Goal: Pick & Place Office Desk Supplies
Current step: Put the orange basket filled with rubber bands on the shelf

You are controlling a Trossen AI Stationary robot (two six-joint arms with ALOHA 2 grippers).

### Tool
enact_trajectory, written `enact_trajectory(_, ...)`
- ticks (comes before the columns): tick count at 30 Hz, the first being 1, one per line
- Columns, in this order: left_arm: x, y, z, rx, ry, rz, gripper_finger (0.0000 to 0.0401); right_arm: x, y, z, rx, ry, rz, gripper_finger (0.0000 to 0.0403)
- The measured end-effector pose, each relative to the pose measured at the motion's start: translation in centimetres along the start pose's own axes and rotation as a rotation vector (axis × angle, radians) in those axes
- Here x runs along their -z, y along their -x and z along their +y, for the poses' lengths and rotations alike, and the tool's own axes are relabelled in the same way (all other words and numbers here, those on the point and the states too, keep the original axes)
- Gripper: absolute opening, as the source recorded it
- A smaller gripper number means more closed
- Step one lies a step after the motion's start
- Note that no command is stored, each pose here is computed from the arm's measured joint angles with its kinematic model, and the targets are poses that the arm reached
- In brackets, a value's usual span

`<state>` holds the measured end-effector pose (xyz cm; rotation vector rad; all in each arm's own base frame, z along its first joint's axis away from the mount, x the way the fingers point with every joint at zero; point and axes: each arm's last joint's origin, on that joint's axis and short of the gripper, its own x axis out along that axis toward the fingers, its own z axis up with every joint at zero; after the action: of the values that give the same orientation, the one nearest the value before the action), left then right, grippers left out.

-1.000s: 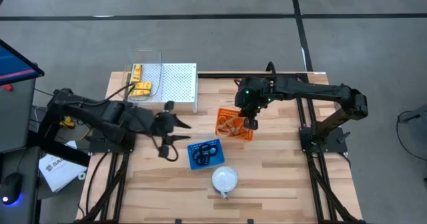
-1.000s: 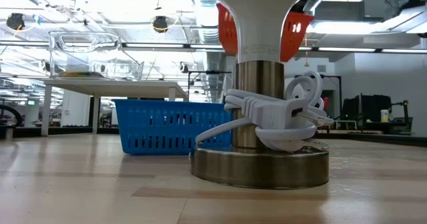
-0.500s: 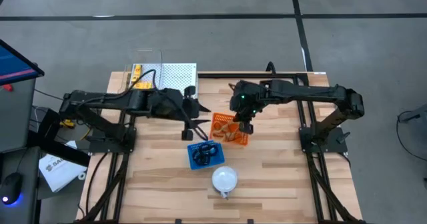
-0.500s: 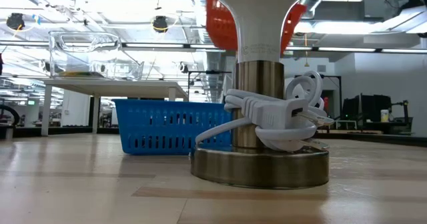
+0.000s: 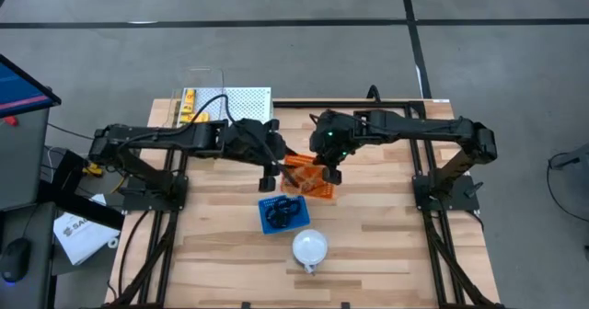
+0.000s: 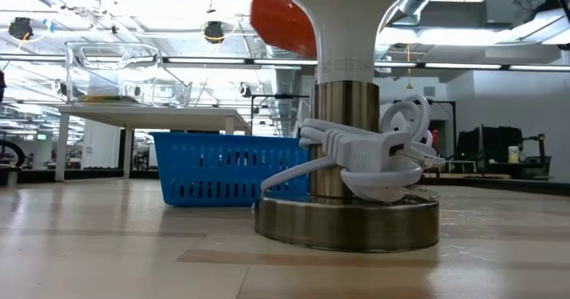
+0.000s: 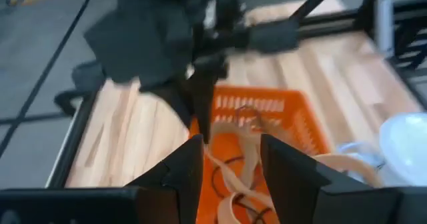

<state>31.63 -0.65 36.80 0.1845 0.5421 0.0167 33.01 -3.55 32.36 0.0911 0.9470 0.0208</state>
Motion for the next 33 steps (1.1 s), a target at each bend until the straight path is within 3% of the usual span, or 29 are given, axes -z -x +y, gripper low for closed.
enact_trajectory(5, -0.8, 0.9, -1.7, 0.154, -0.067, -0.085, 0.014, 0.0, -0.8, -0.3, 0.0, -0.014, 0.024, 0.0)
enact_trajectory(9, -0.4, 0.9, -3.0, 0.203, -0.098, -0.033, 0.014, -0.5, -1.6, -1.3, 0.011, -0.054, 0.03, 0.0)
enact_trajectory(21, -0.7, 1.0, -3.3, 0.204, -0.097, -0.062, 0.014, -5.9, -3.4, -2.5, -0.009, -0.066, 0.037, 0.0)
enact_trajectory(26, 0.2, 1.2, -4.3, 0.236, -0.122, 0.04, 0.014, -7.8, -2.5, -3.6, -0.004, -0.068, 0.04, 0.0)
enact_trajectory(33, 0.9, 1.4, -5.0, 0.101, -0.225, 0.129, 0.014, -8.4, -0.9, -4.8, 0.004, -0.096, 0.012, 0.0)
